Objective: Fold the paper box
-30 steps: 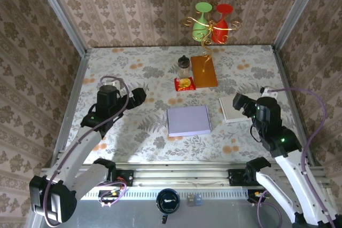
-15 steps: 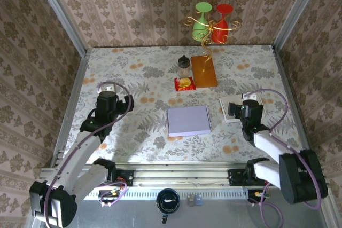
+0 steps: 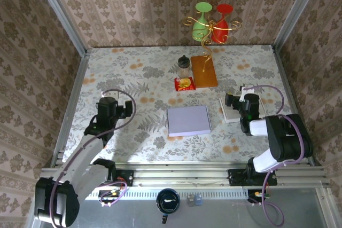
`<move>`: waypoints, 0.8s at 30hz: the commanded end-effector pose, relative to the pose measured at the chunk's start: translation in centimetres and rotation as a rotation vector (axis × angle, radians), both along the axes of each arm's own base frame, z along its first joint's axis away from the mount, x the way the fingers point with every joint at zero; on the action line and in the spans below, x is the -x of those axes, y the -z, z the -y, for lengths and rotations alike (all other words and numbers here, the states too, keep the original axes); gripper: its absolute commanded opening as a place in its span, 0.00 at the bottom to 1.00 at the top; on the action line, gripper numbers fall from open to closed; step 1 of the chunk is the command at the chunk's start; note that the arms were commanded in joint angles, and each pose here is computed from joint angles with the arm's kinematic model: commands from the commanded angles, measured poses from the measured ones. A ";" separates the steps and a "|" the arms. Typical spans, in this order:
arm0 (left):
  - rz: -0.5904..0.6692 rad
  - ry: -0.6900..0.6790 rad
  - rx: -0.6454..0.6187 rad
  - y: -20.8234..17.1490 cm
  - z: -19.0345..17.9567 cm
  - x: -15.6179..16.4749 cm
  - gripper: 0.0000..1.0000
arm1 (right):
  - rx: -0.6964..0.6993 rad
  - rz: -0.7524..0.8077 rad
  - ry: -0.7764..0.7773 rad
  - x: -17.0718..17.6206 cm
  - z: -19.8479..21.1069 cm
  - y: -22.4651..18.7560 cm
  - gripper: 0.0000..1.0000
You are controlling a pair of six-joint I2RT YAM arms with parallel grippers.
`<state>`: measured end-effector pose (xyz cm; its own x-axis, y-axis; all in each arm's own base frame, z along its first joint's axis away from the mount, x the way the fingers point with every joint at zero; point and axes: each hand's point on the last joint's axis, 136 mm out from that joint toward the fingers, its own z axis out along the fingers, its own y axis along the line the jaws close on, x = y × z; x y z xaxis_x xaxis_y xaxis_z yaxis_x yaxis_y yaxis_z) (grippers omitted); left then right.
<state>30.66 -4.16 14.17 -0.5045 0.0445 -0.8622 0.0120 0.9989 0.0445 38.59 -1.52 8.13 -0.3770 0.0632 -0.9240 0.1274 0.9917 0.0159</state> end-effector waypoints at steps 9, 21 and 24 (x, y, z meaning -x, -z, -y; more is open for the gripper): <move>0.241 0.043 -0.068 1.5 -2.6 -5.9 1.00 | 0.038 0.063 0.078 -0.9 0.9 -1.9 1.00; 0.224 -0.031 -0.005 4.5 -5.3 -8.5 1.00 | 0.041 0.061 0.075 -0.9 0.8 -1.9 1.00; 0.223 -0.034 -0.012 4.4 -5.4 -8.8 1.00 | 0.043 0.060 0.073 -0.9 0.8 -1.9 1.00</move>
